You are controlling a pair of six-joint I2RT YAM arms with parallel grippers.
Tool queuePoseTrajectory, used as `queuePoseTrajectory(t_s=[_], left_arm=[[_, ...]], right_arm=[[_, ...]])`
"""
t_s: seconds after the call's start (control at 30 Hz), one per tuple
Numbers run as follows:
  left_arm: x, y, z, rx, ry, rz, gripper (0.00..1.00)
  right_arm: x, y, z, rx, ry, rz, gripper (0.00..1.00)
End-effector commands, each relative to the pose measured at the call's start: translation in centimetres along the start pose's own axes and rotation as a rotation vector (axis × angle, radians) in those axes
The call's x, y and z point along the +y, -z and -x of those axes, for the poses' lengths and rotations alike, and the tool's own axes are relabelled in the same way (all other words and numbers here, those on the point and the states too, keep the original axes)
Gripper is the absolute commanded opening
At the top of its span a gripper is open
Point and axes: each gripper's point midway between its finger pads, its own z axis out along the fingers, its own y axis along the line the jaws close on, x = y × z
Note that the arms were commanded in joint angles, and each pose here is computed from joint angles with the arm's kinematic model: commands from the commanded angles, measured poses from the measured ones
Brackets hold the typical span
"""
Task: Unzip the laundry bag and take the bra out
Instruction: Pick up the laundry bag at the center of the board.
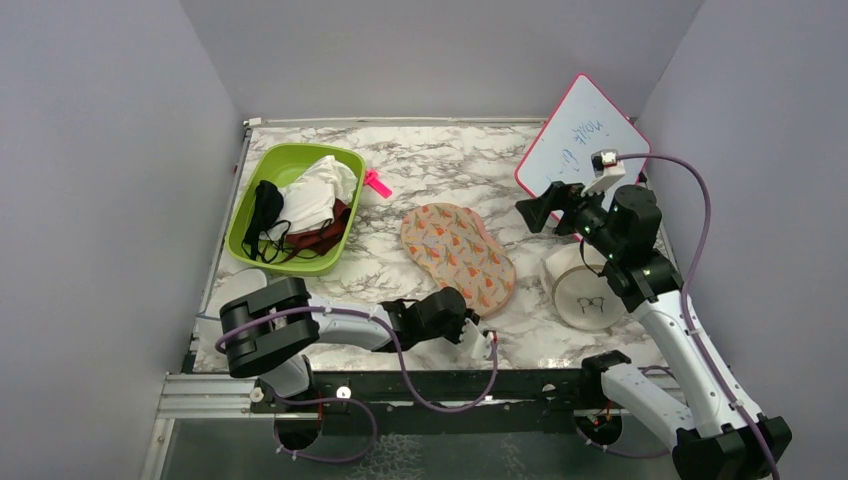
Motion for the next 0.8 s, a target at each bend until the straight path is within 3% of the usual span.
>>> queuePoseTrajectory(t_s=[0.0, 0.13, 0.33, 0.5, 0.77], left_arm=[[2.5, 0.3, 1.6, -0.053, 0.07, 0.047, 0.0], [5.8, 1.7, 2.2, -0.063, 0.187, 0.13, 0.0], [11.4, 5.2, 0.1, -0.012, 0.435, 0.421, 0.0], [14.1, 7.7, -1.3, 0.051, 0.608, 0.55, 0.0], [16.0, 7.7, -2.9, 0.108, 0.791, 0.571, 0.0]], right_arm=[[0.4, -0.1, 0.6, -0.025, 0.003, 0.032, 1.0], [0.8, -0.6, -0.8, 0.029, 0.011, 0.075, 1.0], [1.7, -1.3, -3.6, 0.157, 0.022, 0.169, 0.94], [1.7, -1.7, -5.3, 0.236, 0.013, 0.191, 0.91], [2.3, -1.8, -4.9, 0.275, 0.014, 0.188, 0.88]])
